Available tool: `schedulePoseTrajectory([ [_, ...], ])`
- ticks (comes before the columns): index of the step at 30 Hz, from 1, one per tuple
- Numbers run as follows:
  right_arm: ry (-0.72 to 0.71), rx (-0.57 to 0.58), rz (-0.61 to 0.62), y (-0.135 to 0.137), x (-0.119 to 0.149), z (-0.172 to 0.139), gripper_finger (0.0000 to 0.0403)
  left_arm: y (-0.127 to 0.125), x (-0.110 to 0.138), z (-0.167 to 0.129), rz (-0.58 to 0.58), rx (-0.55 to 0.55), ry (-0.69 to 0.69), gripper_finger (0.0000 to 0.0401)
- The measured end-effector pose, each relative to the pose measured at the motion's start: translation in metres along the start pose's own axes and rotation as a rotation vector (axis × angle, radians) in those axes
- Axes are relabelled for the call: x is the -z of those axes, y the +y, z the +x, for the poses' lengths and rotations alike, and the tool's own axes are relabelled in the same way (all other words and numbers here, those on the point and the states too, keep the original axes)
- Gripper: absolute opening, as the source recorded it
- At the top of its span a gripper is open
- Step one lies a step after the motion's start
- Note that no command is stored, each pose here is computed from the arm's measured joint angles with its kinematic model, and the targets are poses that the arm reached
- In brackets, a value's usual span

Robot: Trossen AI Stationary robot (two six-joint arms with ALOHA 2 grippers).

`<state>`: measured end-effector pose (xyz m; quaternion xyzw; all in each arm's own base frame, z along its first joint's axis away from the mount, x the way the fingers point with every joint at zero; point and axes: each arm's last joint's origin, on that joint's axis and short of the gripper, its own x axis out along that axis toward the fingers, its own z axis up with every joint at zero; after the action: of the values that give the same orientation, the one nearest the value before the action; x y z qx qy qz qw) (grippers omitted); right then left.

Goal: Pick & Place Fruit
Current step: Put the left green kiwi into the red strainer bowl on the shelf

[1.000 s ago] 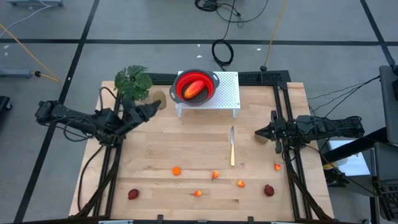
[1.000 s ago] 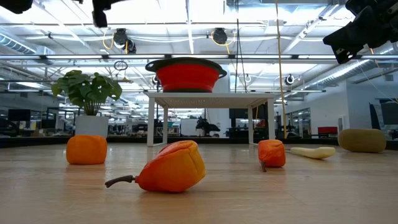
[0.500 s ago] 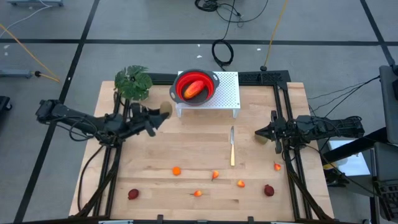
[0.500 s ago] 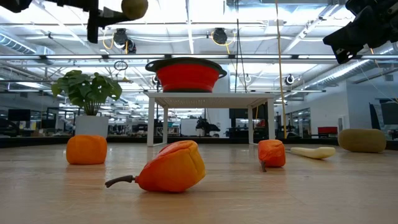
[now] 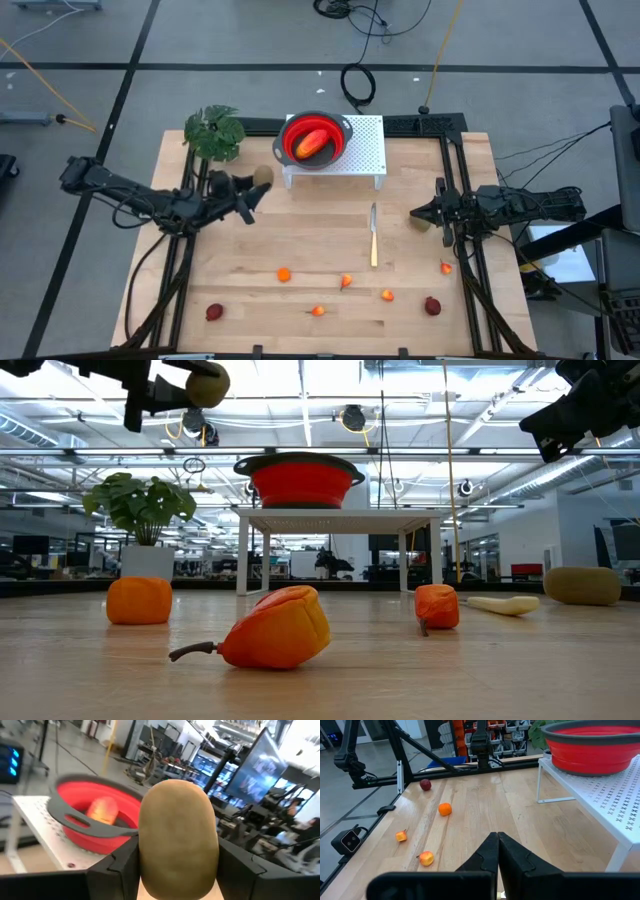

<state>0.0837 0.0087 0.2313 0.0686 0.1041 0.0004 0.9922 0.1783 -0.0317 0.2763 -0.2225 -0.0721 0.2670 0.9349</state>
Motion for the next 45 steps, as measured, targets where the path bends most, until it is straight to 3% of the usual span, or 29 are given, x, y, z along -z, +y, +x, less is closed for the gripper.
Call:
schedulePoseTrajectory([
  [9,-0.001,0.0,0.003,0.0,0.0,0.0,0.0,-0.018,-0.022,0.007,0.226,-0.1,-0.038,0.02],
  [16,-0.001,-0.001,0.004,0.0,0.0,0.0,0.0,-0.035,-0.037,0.032,0.377,-0.174,0.008,0.02],
  [19,-0.001,0.0,0.004,0.0,0.0,0.0,0.0,-0.039,-0.041,0.045,0.42,-0.158,0.041,0.02],
  [45,0.024,0.004,-0.003,0.0,0.002,0.0,0.0,-0.016,-0.085,0.162,0.508,-0.109,0.355,0.02],
])
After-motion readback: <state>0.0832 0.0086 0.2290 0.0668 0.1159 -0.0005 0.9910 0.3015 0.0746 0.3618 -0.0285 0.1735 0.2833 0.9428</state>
